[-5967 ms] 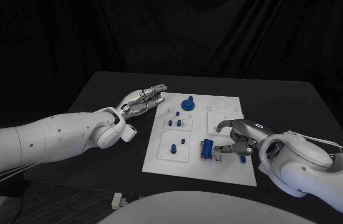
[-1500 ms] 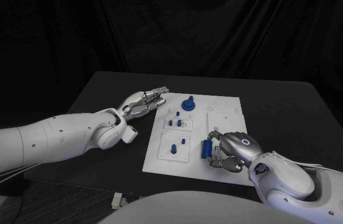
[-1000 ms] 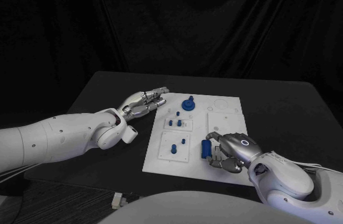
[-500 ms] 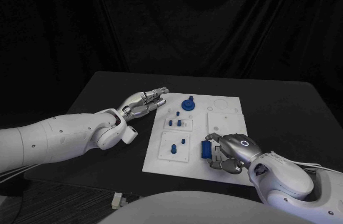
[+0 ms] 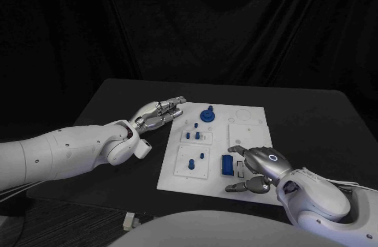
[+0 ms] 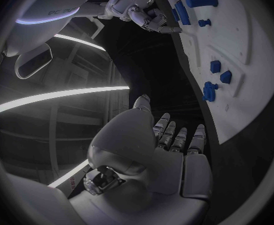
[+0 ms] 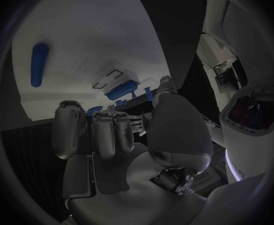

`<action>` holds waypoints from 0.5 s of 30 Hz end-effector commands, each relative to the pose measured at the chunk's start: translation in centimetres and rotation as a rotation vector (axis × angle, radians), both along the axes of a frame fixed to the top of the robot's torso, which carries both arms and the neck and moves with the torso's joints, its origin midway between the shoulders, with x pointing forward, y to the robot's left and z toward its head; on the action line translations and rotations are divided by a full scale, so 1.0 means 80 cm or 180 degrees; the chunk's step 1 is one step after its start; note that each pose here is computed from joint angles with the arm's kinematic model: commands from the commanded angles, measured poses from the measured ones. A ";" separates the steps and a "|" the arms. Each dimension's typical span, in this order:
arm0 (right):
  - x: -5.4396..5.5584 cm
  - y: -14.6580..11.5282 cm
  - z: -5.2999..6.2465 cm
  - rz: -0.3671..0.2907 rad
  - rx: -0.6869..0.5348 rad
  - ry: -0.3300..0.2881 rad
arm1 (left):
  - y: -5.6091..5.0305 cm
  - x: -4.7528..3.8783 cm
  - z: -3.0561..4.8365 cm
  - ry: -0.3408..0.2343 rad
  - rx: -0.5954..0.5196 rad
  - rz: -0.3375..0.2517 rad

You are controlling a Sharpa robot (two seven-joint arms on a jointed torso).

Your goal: Assemble the parts on the task board

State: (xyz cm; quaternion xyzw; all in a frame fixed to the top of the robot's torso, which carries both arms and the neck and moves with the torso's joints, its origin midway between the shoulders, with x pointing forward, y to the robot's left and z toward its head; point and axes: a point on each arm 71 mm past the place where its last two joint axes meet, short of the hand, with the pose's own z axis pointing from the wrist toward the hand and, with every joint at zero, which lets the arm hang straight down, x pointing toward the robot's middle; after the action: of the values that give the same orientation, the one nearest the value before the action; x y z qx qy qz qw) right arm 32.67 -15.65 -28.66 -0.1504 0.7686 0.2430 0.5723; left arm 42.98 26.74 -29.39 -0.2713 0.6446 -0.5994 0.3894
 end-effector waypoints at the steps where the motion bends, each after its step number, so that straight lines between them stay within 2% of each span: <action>1: 0.002 -0.008 0.018 -0.0059 0.0360 -0.0269 | -0.003 -0.003 0.0100 -0.0293 -0.0226 -0.0085; 4: 0.009 -0.019 0.037 -0.0126 0.0518 -0.0431 | -0.002 -0.003 0.0101 -0.0298 -0.0225 -0.0080; 7: 0.028 -0.038 0.061 -0.0350 0.0581 -0.0421 | -0.001 -0.003 0.0103 -0.0307 -0.0224 -0.0074; 10: 0.055 -0.060 0.085 -0.0671 0.0446 -0.0254 | -0.002 -0.003 0.0104 -0.0313 -0.0225 -0.0072; 12: 0.076 -0.079 0.098 -0.0944 0.0155 -0.0026 | -0.002 -0.003 0.0104 -0.0315 -0.0226 -0.0072; 15: 0.091 -0.095 0.105 -0.1128 -0.0129 0.0242 | -0.003 -0.002 0.0102 -0.0315 -0.0225 -0.0073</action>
State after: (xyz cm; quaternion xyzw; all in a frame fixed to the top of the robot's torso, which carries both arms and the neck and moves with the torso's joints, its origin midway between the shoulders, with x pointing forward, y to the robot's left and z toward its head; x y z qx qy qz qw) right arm 39.74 -22.09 -18.71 -0.0580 0.7285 0.1862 0.6567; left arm 42.95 26.77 -29.43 -0.2716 0.6448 -0.5990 0.3895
